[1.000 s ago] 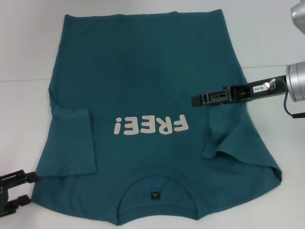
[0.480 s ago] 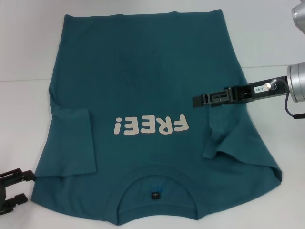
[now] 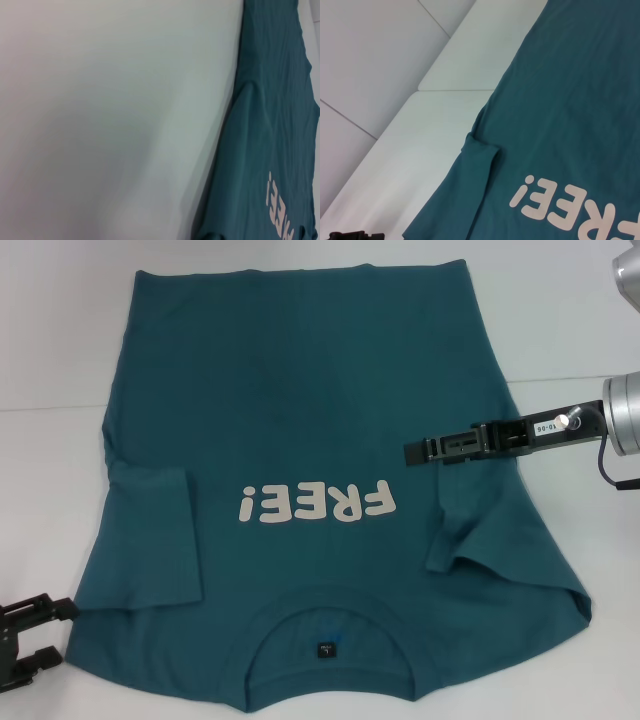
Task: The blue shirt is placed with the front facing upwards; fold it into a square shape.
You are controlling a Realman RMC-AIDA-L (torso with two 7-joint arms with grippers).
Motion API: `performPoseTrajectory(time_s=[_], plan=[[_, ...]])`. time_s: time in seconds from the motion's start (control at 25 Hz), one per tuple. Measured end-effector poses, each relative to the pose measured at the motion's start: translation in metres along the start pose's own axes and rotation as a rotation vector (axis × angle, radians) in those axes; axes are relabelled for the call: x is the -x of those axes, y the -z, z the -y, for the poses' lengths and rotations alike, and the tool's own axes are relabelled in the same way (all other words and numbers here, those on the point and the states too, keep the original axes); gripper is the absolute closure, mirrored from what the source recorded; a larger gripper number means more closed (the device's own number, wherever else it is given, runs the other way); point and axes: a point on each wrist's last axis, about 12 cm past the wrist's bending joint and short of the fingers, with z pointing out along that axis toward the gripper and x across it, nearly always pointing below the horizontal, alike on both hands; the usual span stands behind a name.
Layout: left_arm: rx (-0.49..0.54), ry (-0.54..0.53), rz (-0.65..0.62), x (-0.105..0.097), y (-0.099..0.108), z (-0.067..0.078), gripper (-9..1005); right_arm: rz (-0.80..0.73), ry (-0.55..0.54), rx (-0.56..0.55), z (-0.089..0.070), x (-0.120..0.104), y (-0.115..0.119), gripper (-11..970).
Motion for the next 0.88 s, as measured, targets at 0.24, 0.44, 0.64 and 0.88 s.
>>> performPoseTrajectory(time_s=[0.24, 0.44, 0.64, 0.88], plan=[[0.003, 0.000, 0.000, 0.000, -0.001, -0.001, 246, -0.001, 0.000, 0.001, 0.000, 0.000, 0.000, 48], [0.001, -0.004, -0.015, -0.002, -0.005, 0.000, 245, -0.002, 0.000, 0.002, 0.000, 0.000, 0.000, 51], [-0.008, -0.009, -0.032, -0.003, -0.011, 0.003, 246, -0.003, -0.001, 0.003, 0.000, 0.000, 0.000, 54], [-0.028, -0.030, -0.048, -0.002, -0.017, 0.009, 248, -0.003, -0.001, 0.003, 0.000, -0.001, 0.000, 57]])
